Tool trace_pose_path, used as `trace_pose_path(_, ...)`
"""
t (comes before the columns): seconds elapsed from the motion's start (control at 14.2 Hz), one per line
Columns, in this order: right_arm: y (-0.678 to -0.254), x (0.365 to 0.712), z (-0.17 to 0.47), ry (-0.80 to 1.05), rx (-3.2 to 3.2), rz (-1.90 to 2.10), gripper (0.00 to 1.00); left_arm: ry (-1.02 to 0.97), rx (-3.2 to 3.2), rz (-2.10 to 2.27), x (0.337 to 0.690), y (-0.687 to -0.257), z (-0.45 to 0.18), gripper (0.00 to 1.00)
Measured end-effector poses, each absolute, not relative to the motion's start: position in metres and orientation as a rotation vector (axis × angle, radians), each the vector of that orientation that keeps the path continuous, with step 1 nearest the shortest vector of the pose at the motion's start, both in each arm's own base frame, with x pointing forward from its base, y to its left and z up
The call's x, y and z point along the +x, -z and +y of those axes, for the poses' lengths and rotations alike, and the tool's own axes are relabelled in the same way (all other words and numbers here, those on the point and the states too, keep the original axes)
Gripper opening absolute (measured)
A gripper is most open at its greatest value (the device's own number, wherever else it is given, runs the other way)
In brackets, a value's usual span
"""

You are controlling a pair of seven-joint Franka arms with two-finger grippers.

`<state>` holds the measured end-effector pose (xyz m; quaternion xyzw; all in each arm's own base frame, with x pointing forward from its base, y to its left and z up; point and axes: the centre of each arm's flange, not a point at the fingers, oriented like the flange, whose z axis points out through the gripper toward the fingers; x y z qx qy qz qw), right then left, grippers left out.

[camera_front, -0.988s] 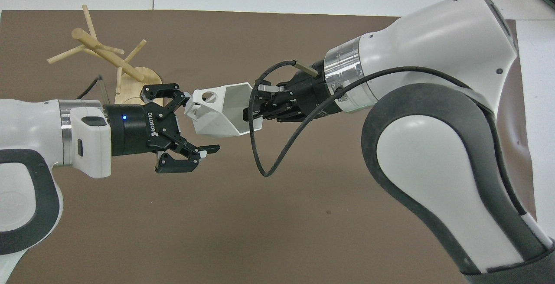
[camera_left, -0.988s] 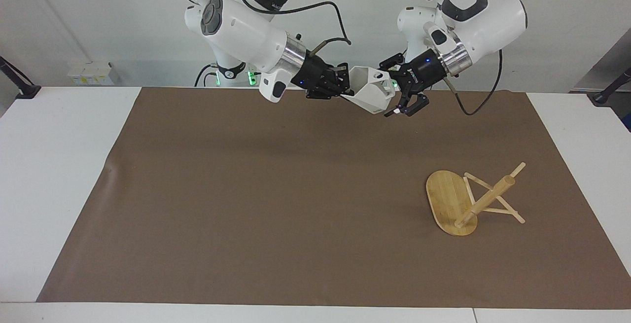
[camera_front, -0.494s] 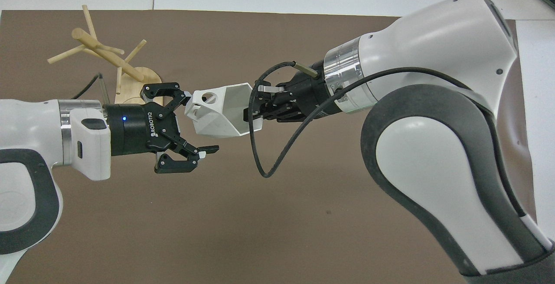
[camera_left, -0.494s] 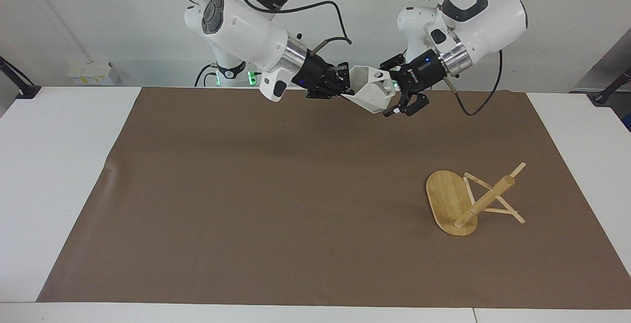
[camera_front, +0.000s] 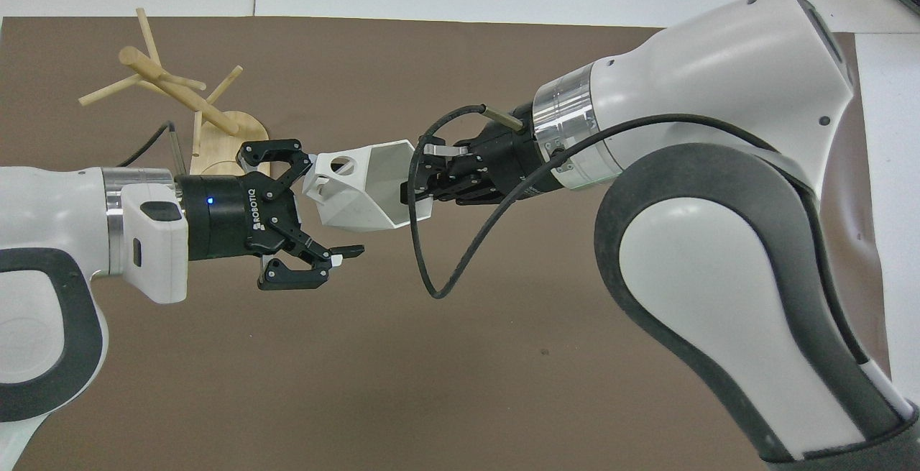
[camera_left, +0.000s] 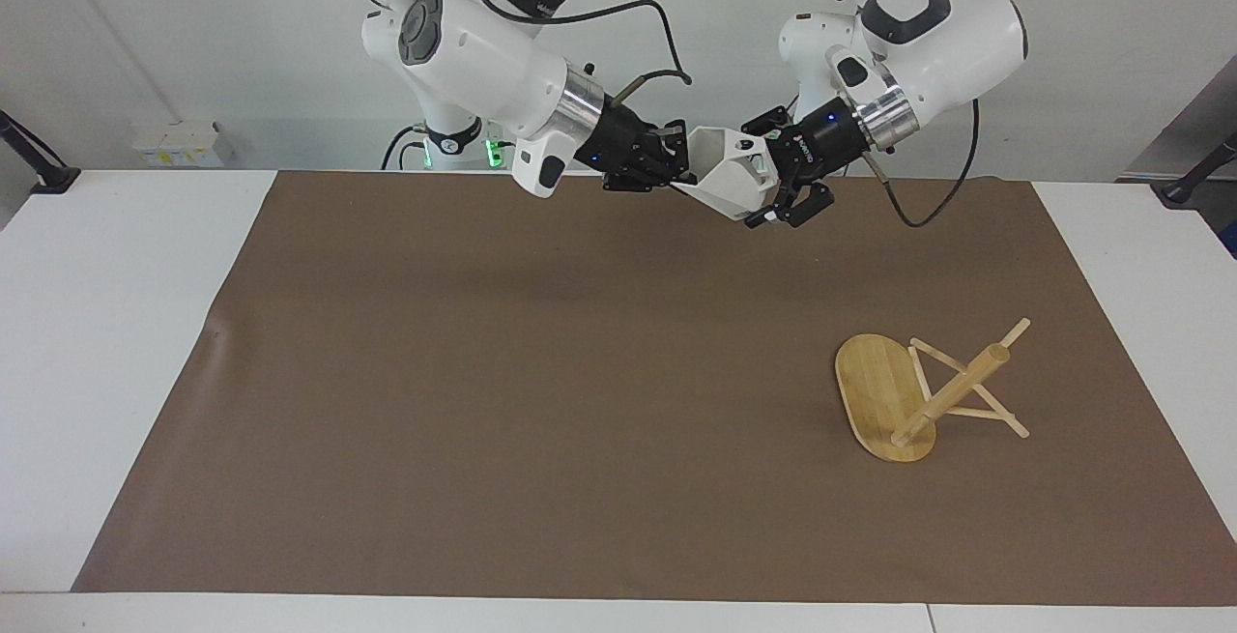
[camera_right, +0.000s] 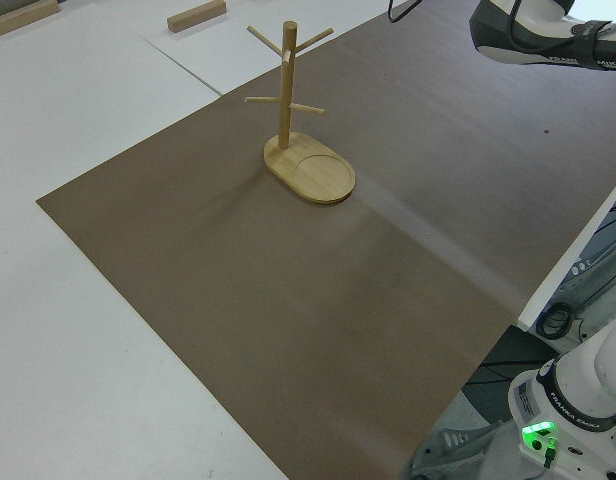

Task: Hang cup on rack
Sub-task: 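Position the open left gripper around the mug body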

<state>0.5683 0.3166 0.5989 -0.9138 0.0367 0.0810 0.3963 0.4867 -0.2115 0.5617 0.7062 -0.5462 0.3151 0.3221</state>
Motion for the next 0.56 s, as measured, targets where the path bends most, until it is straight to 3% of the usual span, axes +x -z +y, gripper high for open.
trace_pose_path(0.56,-0.5997,0.5682,0.3165,-0.202,-2.315,0.093,0.06,-0.834,1.830,-1.435,0.4837,-0.5689,-0.2129,1.00)
